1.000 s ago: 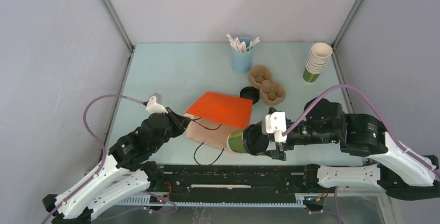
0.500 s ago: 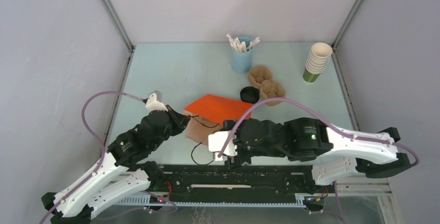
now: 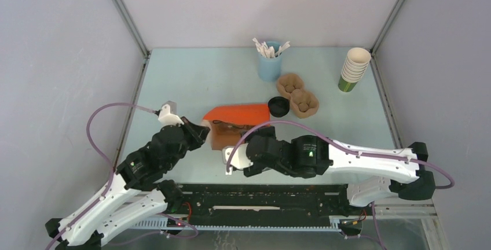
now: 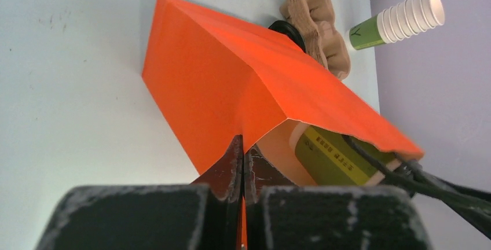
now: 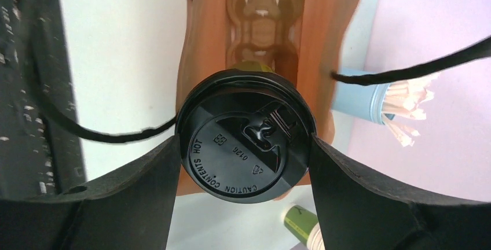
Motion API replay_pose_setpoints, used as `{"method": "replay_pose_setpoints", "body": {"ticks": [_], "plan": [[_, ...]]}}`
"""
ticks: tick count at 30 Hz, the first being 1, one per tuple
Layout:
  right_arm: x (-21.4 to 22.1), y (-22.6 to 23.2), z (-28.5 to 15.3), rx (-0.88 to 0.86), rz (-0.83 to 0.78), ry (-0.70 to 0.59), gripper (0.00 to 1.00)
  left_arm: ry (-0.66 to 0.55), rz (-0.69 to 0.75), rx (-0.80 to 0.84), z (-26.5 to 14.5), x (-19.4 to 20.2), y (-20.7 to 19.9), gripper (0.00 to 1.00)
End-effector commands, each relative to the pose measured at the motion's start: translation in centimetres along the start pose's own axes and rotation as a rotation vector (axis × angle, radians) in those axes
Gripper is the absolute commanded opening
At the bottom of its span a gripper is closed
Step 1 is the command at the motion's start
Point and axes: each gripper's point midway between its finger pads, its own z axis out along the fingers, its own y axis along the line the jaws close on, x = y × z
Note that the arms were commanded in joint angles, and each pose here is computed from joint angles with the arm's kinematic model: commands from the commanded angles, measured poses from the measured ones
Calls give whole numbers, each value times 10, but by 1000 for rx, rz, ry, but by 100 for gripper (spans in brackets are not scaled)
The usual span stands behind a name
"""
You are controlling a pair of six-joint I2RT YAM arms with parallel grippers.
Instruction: Pack the takeout coffee
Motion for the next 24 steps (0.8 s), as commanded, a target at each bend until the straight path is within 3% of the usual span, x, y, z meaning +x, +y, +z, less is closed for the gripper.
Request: {"method": "replay_pose_setpoints", "body": {"ticks": [1, 6, 12, 16, 24], "plan": [[-1, -27, -1, 45, -42, -144, 55, -94, 31, 40, 10, -16, -11, 0], [4, -37, 6, 41, -105, -252, 56, -71, 63, 104, 14, -15, -32, 0], [7, -25, 7, -18, -252, -252, 59, -10, 77, 167, 15, 2, -37, 0], [2, -22, 4, -52, -272, -309, 61, 11, 94, 186, 13, 7, -38, 0], [6, -22, 19, -85, -280, -302, 60, 47, 128, 219, 17, 24, -32, 0]]}}
